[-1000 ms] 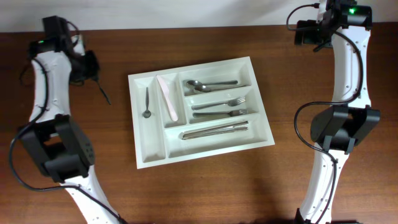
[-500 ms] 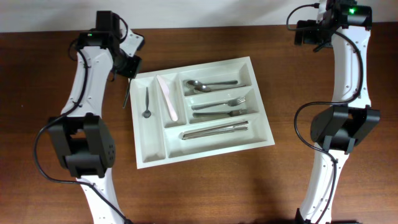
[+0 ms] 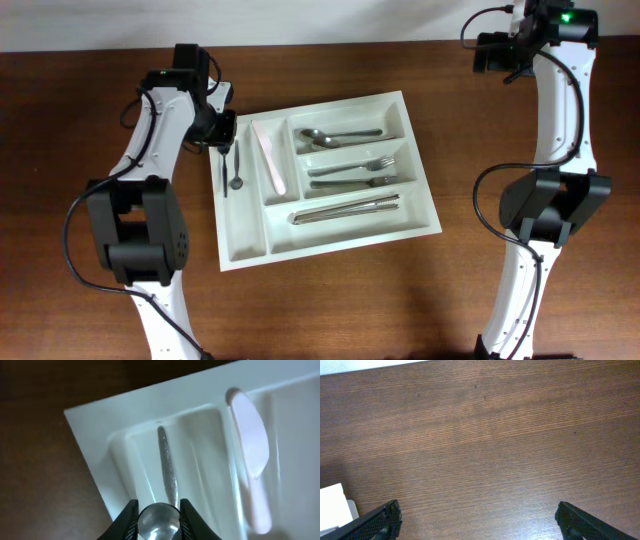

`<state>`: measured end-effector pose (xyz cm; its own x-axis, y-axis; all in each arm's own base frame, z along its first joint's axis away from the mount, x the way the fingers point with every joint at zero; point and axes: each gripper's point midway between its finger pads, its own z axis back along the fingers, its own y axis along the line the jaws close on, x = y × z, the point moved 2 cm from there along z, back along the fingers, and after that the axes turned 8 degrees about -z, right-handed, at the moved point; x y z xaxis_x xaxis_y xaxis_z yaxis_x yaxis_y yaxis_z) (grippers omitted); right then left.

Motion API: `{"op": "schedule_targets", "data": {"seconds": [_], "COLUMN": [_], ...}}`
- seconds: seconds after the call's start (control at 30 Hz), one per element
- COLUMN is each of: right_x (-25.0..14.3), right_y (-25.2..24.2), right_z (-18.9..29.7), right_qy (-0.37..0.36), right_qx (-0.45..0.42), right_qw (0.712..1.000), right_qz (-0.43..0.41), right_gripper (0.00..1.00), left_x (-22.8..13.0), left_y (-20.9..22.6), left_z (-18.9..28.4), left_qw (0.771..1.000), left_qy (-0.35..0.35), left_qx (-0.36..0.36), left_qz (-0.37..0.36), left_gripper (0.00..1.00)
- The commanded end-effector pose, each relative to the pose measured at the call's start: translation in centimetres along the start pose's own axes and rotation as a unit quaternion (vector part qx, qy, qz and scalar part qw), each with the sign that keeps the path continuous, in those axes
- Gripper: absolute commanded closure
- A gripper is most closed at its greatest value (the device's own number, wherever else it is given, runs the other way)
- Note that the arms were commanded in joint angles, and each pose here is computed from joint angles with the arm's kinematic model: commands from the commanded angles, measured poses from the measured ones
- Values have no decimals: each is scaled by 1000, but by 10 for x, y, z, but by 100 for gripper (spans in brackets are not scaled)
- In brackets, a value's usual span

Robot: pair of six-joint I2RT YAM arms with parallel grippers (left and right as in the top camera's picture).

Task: Pack container
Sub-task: 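Lift the spoon and carry it over the tray's left compartment, then lower the spoon into the left compartment and open the left gripper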

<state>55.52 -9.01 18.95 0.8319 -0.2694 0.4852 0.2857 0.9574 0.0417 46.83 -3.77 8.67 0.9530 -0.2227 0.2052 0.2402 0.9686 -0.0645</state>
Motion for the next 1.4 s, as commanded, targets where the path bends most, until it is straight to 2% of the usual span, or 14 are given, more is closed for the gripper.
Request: {"op": "schedule_targets", "data": {"seconds": [0.0, 0.27, 0.33, 0.37, 0.53, 0.57, 0.6, 0.63, 0.67, 0.7, 0.73, 1.37], "right_x": [5, 5, 5, 5, 5, 5, 5, 5, 5, 5, 5, 5], "right_y": [-1, -1, -1, -1, -1, -1, -1, -1, -1, -1, -1, -1], "right_z": [7, 7, 7, 7, 7, 7, 7, 7, 7, 7, 7, 7], "right_qy": [-12, -12, -12, -12, -12, -12, -12, -12, -12, -12, -12, -12], "right_qx": [-6, -6, -6, -6, -6, -6, -6, -6, -6, -6, -6, -6], "right_qw": [1000, 1000, 1000, 1000, 1000, 1000, 1000, 1000, 1000, 1000, 1000, 1000], "right_qz": [-4, -4, -4, -4, -4, -4, -4, -4, -4, -4, -4, -4], "right_gripper": [1, 1, 1, 1, 1, 1, 1, 1, 1, 1, 1, 1], "left_x": [0, -1, -1, -2, -4, -4, -4, -4, -4, -4, -4, 0], "left_y": [-15, -21, -22, -22, -22, -22, -22, -22, -22, -22, -22, -17], "left_z": [1, -2, -2, -3, -5, -5, -5, -5, -5, -5, -5, -5], "left_qw": [998, 998, 997, 997, 997, 997, 997, 997, 997, 997, 997, 997], "left_qy": [3, 12, 13, 14, 18, 18, 18, 18, 18, 18, 18, 8], "left_qx": [-7, 59, 65, 66, 66, 66, 66, 65, 65, 65, 66, 69], "left_qz": [61, 32, 30, 29, 29, 29, 29, 29, 29, 29, 29, 33], "left_gripper": [98, 98, 93, 86, 83, 80, 74, 63, 46, 17, 1, 1]}}
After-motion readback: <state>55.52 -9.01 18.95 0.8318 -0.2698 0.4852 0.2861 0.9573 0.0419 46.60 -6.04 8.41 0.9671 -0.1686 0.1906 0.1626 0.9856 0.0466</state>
